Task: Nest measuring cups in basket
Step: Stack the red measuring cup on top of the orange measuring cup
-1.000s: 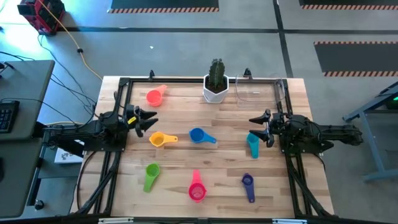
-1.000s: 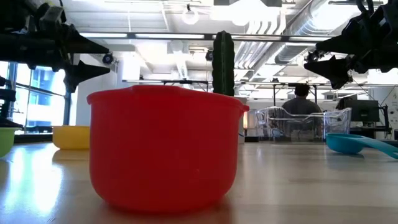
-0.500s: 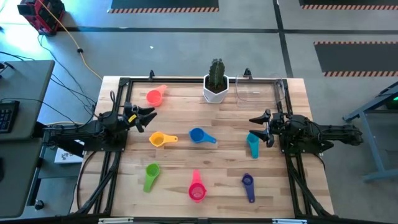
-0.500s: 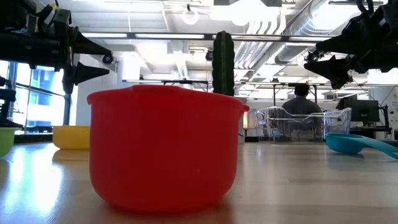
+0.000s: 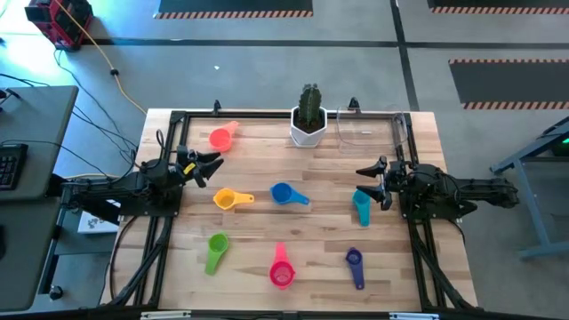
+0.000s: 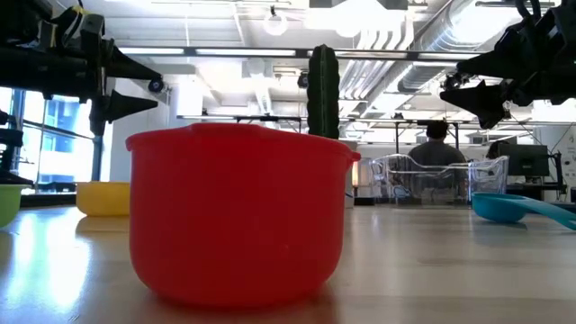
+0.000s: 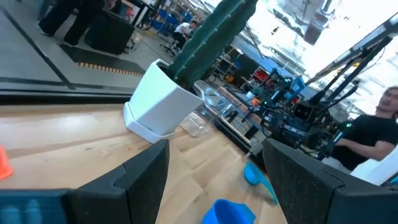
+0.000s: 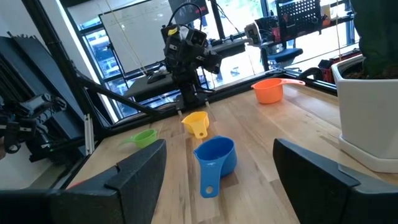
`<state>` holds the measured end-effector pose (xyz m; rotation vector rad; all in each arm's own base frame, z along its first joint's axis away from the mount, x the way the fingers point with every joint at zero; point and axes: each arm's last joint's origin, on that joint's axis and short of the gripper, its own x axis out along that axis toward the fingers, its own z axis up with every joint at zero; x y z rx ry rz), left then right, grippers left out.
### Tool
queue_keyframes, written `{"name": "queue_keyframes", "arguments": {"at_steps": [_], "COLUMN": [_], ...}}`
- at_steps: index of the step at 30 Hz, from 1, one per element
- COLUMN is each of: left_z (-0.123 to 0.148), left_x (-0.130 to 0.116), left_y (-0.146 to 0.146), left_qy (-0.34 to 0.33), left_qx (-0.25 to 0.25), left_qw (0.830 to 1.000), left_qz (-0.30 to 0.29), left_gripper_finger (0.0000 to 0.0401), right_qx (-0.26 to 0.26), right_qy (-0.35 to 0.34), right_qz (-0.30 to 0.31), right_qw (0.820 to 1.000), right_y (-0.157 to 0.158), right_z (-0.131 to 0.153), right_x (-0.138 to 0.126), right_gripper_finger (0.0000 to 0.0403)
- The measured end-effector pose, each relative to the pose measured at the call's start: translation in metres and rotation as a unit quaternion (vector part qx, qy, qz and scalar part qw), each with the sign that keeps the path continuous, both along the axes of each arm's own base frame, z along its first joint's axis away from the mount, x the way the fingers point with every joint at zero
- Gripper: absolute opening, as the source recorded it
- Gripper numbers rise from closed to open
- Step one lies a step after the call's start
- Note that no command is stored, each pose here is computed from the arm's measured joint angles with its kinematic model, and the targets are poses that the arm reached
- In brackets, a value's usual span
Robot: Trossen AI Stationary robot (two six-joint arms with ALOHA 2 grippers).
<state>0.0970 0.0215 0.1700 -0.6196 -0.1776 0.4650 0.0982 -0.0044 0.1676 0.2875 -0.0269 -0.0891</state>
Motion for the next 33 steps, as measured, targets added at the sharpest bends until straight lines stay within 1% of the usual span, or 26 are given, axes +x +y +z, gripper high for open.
{"name": "queue_keyframes", "arguments": {"at_steps": [3, 8, 10, 12, 14, 16, 21, 24, 26, 33], "left_z": [0.001, 0.001, 0.003, 0.006, 0.008, 0.014, 0.03, 0.038, 0.043, 0.064], "left_x": [0.0, 0.0, 0.0, 0.0, -0.001, -0.001, -0.005, -0.006, -0.006, 0.0], "left_y": [0.0, 0.0, 0.0, 0.0, 0.0, 0.0, -0.001, -0.001, -0.001, 0.0], "left_qy": [-0.012, -0.015, -0.028, -0.045, -0.05, -0.053, -0.071, -0.059, -0.047, -0.04], "left_qx": [-0.017, -0.021, -0.026, -0.022, -0.008, 0.006, 0.021, 0.045, 0.051, 0.027], "left_qw": [1.0, 1.0, 0.999, 0.999, 0.999, 0.999, 0.997, 0.997, 0.998, 0.999], "left_qz": [-0.001, -0.002, -0.003, -0.003, -0.003, -0.001, 0.0, 0.003, 0.004, 0.011], "left_gripper_finger": [0.025, 0.025, 0.025, 0.025, 0.025, 0.025, 0.025, 0.025, 0.025, 0.025], "right_qx": [0.0, 0.0, 0.0, 0.0, 0.0, 0.0, 0.0, 0.0, 0.0, 0.0], "right_qy": [0.0, 0.0, 0.0, 0.0, 0.0, 0.0, 0.0, 0.0, 0.0, 0.0], "right_qz": [0.0, 0.0, 0.0, 0.0, 0.0, 0.0, 0.0, 0.001, 0.003, 0.002], "right_qw": [1.0, 1.0, 1.0, 1.0, 1.0, 1.0, 1.0, 1.0, 1.0, 1.0], "right_y": [0.0, 0.0, 0.0, 0.0, 0.0, 0.0, 0.0, 0.0, 0.0, 0.0], "right_z": [0.0, 0.0, 0.0, 0.0, 0.0, 0.0, 0.0, 0.0, 0.0, 0.0], "right_x": [0.0, 0.0, 0.0, 0.0, 0.0, 0.0, 0.0, 0.0, 0.0, 0.0], "right_gripper_finger": [0.0287, 0.0287, 0.0287, 0.0287, 0.0287, 0.0287, 0.0287, 0.0287, 0.0287, 0.0287]}}
